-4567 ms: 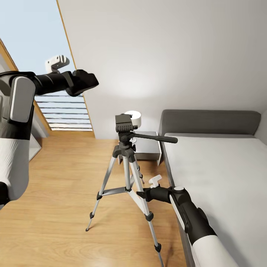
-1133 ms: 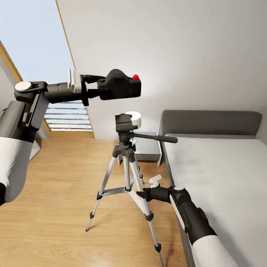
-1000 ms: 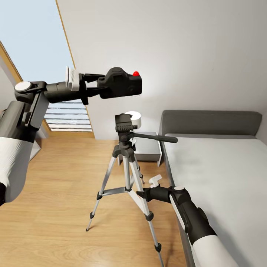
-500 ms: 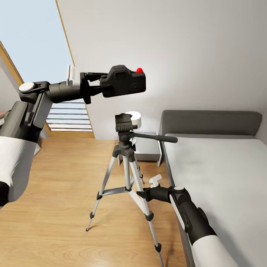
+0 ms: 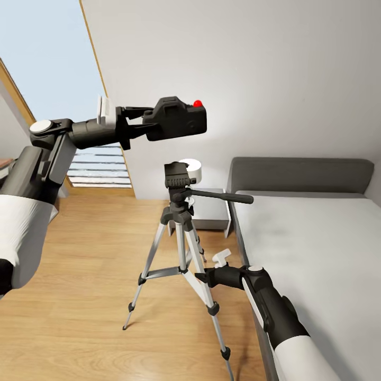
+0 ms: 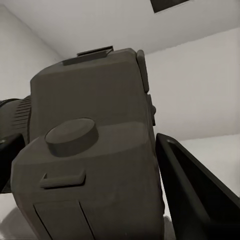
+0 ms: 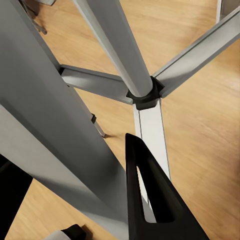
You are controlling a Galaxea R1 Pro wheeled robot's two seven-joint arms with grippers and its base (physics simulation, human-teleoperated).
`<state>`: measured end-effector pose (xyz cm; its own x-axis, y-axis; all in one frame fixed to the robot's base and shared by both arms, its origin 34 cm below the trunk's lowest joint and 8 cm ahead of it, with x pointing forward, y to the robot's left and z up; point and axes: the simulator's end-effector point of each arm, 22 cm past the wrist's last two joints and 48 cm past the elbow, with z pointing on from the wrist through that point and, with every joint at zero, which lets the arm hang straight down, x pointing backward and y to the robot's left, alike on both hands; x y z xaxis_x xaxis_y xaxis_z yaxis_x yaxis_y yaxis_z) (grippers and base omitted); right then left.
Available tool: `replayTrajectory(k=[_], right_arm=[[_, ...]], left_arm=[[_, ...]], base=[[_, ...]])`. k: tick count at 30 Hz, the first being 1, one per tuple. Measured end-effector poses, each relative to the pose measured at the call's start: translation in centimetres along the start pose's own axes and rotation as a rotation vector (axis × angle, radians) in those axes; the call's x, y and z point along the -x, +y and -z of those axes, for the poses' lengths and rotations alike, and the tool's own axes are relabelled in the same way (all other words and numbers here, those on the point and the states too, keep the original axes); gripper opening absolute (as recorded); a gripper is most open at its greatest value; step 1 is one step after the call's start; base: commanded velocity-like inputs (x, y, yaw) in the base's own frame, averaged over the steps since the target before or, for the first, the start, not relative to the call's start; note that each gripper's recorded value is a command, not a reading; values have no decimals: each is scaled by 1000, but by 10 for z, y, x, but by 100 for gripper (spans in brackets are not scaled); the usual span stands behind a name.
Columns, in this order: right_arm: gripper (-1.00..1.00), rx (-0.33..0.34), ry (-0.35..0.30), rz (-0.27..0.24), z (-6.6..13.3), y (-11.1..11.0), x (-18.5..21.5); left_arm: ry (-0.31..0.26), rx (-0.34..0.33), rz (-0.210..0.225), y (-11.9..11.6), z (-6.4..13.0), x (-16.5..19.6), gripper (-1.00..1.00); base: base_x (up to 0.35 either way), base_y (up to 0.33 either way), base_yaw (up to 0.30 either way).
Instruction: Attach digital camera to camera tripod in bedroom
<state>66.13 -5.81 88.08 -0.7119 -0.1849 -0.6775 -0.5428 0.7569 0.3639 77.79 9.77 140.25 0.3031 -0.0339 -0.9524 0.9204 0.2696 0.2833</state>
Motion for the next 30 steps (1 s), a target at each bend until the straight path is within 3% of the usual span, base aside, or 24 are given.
replayTrajectory(k=[30], right_arm=[[-100, 0, 0, 0, 0, 0, 0]], left_arm=[[15, 4, 21, -2, 2, -15, -100]], base=[[0, 0, 0]])
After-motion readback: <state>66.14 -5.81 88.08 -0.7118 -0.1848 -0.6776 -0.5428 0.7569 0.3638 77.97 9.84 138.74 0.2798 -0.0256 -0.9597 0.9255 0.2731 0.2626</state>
